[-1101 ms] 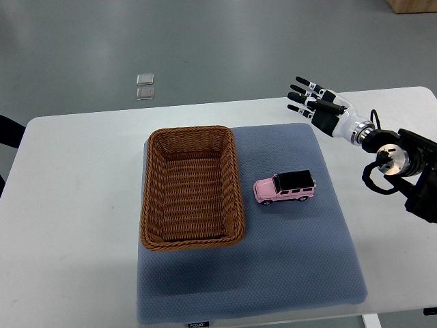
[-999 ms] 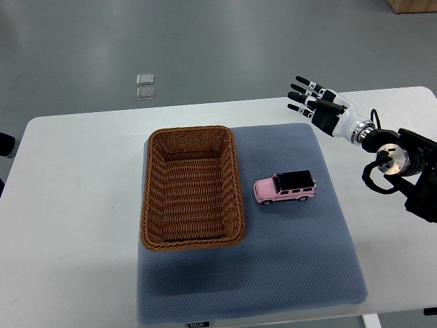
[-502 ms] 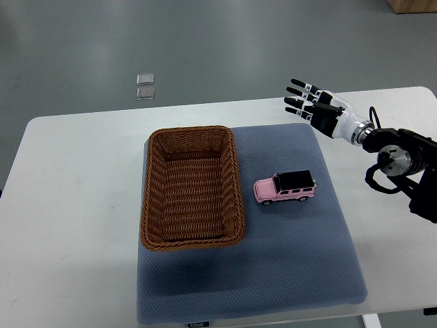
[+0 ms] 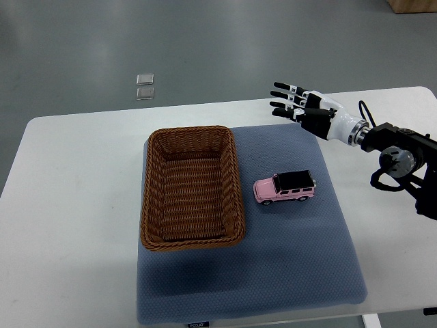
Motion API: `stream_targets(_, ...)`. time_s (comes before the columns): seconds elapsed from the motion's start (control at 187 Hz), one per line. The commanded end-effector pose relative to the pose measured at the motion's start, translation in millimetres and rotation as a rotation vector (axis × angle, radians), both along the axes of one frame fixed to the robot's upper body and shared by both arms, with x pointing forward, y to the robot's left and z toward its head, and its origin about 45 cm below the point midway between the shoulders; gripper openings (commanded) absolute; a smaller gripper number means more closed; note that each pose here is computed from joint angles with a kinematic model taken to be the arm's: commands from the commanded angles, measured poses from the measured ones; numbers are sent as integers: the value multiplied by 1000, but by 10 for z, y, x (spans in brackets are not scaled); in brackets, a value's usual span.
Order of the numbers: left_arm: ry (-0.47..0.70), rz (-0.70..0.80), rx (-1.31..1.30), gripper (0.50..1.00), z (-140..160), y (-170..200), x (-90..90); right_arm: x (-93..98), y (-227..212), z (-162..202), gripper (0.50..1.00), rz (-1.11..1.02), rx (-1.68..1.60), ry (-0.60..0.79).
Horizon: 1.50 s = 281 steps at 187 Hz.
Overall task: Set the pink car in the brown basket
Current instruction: 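Reach the right hand down over the pink toy car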
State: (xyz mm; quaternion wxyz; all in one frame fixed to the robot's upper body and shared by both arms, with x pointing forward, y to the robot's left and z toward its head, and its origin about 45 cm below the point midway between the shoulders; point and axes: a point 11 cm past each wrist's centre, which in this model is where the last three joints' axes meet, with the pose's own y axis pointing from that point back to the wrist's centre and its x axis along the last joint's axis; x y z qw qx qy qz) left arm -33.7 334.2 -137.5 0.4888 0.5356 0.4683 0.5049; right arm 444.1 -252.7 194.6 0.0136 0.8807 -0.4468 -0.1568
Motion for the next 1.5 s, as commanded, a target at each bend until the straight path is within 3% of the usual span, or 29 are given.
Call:
stream_targets(0.0, 0, 1, 0, 1000, 0, 0, 0, -78, -69, 124, 926, 69, -85, -87)
stream_targets(0.486, 0, 1, 0, 1000, 0, 0, 0, -352, -230, 232, 926, 390, -550, -343)
stream_targets(0.78, 0, 1, 0, 1000, 0, 0, 0, -400, -148, 233, 926, 487, -733, -451)
stream_targets(1.496, 0, 1, 0, 1000, 0, 0, 0, -605, -148, -220, 926, 553, -906, -488)
